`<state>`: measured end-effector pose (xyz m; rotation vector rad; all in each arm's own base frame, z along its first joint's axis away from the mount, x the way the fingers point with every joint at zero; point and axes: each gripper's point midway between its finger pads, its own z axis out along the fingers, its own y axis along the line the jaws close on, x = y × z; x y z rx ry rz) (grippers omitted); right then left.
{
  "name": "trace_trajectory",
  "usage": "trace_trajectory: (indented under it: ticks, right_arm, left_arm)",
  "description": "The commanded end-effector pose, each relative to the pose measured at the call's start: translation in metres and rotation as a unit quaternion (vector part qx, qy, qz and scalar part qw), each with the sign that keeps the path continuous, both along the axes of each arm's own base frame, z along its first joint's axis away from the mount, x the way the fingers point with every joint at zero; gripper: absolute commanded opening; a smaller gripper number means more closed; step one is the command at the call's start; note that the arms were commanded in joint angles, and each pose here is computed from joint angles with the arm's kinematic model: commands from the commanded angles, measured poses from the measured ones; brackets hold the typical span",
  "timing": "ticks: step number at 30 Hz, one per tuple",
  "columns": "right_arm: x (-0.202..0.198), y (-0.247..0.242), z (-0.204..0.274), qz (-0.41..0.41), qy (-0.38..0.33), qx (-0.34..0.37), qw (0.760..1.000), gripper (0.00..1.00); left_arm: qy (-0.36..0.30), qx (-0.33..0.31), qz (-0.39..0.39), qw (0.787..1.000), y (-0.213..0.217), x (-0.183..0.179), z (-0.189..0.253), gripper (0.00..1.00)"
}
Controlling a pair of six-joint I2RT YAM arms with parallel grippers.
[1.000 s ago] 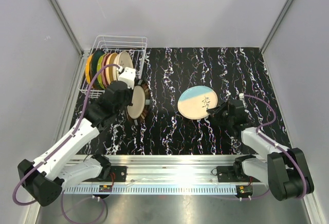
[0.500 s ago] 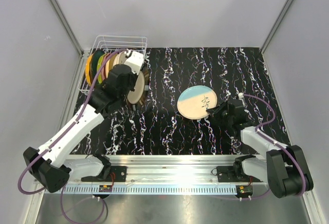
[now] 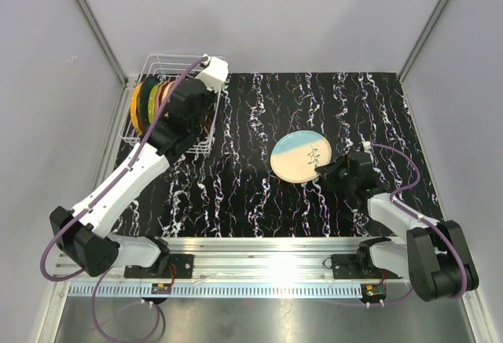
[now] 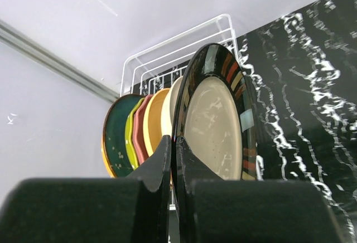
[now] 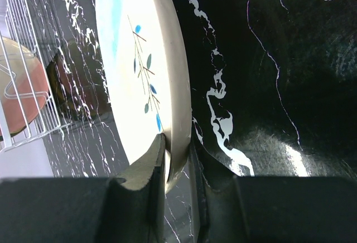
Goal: Load the plates into the dish rack
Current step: Insert the plate into the dish rack
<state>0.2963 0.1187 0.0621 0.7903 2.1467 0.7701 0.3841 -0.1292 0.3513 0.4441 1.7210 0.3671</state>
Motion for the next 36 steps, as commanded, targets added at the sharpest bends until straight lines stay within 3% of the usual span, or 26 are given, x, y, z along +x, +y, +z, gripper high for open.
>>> trace_trajectory:
  ticks: [1,9,21,36]
  right_arm:
    - [-0.002,-0.001,-0.006,0.024,0.001,-0.029,0.999,0.0]
    - [0.001,-0.001,-0.012,0.024,0.008,-0.033,0.999,0.0]
    - [0.008,-0.002,-0.018,0.032,0.014,-0.05,0.998,0.0]
    - [0.01,-0.001,-0.028,0.033,0.024,-0.051,0.998,0.0]
  left_arm:
    - [-0.124,-0.048,0.041,0.99,0.02,0.01,0.086,0.0]
    - [-0.126,-0.062,0.064,0.988,0.044,0.033,0.085,0.0]
    - [-0.1,-0.065,0.053,0.991,0.031,0.059,0.057,0.0]
    - [-0.108,-0.027,0.082,0.99,0.038,0.06,0.052,0.0]
